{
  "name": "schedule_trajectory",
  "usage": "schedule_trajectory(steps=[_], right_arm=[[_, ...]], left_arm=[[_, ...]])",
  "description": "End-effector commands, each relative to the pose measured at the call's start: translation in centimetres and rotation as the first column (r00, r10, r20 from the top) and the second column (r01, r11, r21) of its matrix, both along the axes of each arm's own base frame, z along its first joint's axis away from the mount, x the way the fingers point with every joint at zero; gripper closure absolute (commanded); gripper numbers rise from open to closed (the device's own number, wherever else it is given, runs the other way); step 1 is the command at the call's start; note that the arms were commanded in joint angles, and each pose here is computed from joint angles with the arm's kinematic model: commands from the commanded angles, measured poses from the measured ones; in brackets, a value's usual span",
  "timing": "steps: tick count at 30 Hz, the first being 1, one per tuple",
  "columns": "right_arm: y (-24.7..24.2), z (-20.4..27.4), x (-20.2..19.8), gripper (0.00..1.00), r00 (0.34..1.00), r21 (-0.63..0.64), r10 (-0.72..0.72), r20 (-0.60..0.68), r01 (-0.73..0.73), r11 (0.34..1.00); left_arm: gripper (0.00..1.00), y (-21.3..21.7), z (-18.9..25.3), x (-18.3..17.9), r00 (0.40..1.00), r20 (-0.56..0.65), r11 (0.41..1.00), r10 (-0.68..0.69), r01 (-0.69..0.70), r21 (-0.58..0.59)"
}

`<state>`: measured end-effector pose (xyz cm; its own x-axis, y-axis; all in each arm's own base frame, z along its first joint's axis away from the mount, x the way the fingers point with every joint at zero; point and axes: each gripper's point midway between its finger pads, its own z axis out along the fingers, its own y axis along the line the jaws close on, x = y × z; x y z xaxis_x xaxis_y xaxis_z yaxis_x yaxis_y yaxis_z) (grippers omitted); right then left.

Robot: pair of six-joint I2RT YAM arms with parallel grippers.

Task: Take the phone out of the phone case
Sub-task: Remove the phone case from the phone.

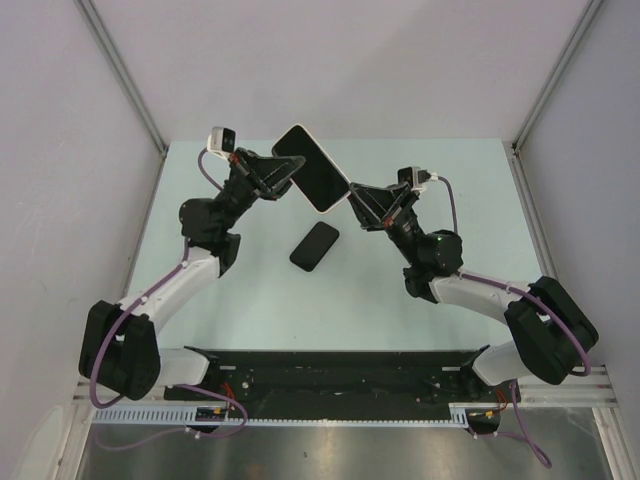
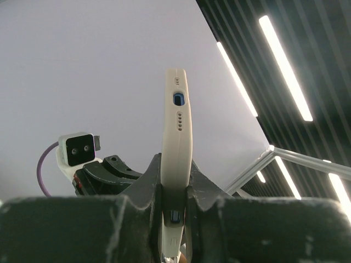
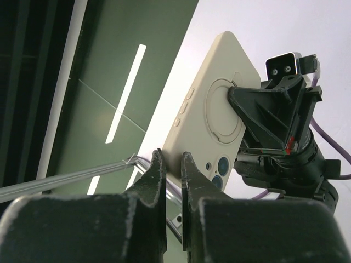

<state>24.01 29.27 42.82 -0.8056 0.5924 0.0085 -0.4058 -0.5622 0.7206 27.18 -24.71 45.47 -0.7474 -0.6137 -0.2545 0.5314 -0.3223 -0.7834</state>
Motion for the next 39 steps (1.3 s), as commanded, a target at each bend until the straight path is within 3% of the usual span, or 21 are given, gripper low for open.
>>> schedule_trajectory(steps=[1, 19, 31, 39], right_arm=[[1.5, -1.0, -0.4, 1.0, 0.999, 0.002, 0.03, 0.027, -0.03, 1.0], [3.8, -2.2, -0.8, 1.0, 0.998, -0.04, 0.04, 0.039, -0.038, 0.998], [5.9, -6.6, 1.3, 1.0, 0.999, -0.283, -0.054, -0.009, 0.049, 0.958], [6.2, -12.5, 4.6, 1.0, 0.984, -0.488, -0.163, -0.065, 0.111, 0.866]], left_arm=[[1.0, 1.3, 8.2, -13.2, 0.89, 0.411, 0.963, -0.196, 0.254, -0.091], [1.0, 2.6, 10.1, -16.2, 0.864, 0.464, 0.955, -0.195, 0.275, -0.109], [1.0, 3.2, 10.9, -17.6, 0.851, 0.482, 0.947, -0.209, 0.299, -0.118], [1.0, 3.4, 11.3, -18.5, 0.84, 0.49, 0.936, -0.233, 0.331, -0.122]])
